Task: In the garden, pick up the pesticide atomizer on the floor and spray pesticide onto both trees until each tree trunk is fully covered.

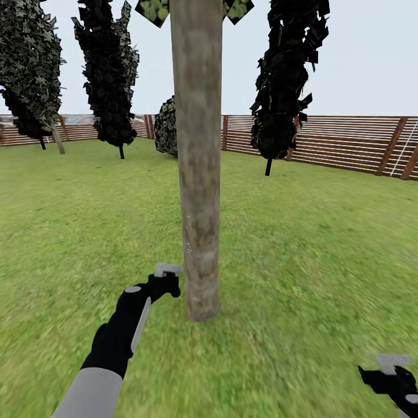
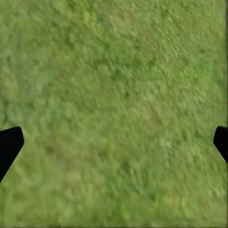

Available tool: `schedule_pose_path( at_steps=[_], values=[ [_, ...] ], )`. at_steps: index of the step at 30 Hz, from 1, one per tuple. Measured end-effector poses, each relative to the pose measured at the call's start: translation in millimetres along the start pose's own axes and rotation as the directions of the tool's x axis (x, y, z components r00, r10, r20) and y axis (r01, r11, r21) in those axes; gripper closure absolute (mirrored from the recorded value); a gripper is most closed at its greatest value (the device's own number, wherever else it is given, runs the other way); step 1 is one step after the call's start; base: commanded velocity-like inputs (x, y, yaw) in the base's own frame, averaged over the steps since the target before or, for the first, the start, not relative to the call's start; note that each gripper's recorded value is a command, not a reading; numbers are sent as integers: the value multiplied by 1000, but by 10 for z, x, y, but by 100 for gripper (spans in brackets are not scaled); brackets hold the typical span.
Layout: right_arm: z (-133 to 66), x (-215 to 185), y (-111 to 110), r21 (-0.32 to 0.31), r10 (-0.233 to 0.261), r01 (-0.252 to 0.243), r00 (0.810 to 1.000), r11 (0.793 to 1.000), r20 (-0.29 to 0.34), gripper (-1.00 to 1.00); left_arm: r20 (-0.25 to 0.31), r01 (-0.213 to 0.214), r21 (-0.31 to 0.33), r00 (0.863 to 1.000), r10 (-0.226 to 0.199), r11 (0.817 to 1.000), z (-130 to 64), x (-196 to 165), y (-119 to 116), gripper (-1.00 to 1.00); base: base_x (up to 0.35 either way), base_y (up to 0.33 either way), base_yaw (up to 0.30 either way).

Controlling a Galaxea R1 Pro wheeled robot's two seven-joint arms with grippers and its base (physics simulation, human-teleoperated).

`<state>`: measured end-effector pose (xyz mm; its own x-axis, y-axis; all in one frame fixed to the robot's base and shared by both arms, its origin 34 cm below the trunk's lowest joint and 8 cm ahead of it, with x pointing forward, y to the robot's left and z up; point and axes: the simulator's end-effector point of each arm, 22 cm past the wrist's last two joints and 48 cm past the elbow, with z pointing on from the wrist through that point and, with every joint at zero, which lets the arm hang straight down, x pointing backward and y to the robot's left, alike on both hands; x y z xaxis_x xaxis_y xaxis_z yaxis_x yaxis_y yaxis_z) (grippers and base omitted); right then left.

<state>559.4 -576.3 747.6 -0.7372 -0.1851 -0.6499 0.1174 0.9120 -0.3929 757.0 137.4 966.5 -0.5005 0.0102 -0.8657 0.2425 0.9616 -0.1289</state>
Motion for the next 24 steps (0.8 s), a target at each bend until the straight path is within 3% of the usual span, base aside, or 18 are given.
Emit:
schedule_pose_path(
  at_steps=[2, 8, 10, 20, 24],
  values=[
    [-9, 131, -31, -30, -3, 1, 998, 1000, -57, -100, -1, 1, 1, 1000, -1, 1000, -5, -9, -3, 100, 0, 0, 0],
    [-37, 259, 107, -117, -2, -12, 993, 993, -117, -100, -11, 3, 1, 1000, -3, 1000, -11, 1, -12, 100, 0, 0, 0],
    [-44, 303, 116, -122, -1, -16, 990, 992, -139, -100, -22, 9, 3, 1000, -9, 1000, -25, -1, -24, 100, 0, 0, 0],
    [-53, 367, 55, -113, 0, -20, 985, 993, -170, -100, 80, -2, 1, 997, 2, 1000, -181, -516, -77, 100, 0, 0, 0],
    [-55, 373, 9, -107, 0, -18, 985, 994, -171, -100, 12, 5, 2, 1000, -5, 1000, -47, -248, -79, 100, 0, 0, 0]
  ],
)
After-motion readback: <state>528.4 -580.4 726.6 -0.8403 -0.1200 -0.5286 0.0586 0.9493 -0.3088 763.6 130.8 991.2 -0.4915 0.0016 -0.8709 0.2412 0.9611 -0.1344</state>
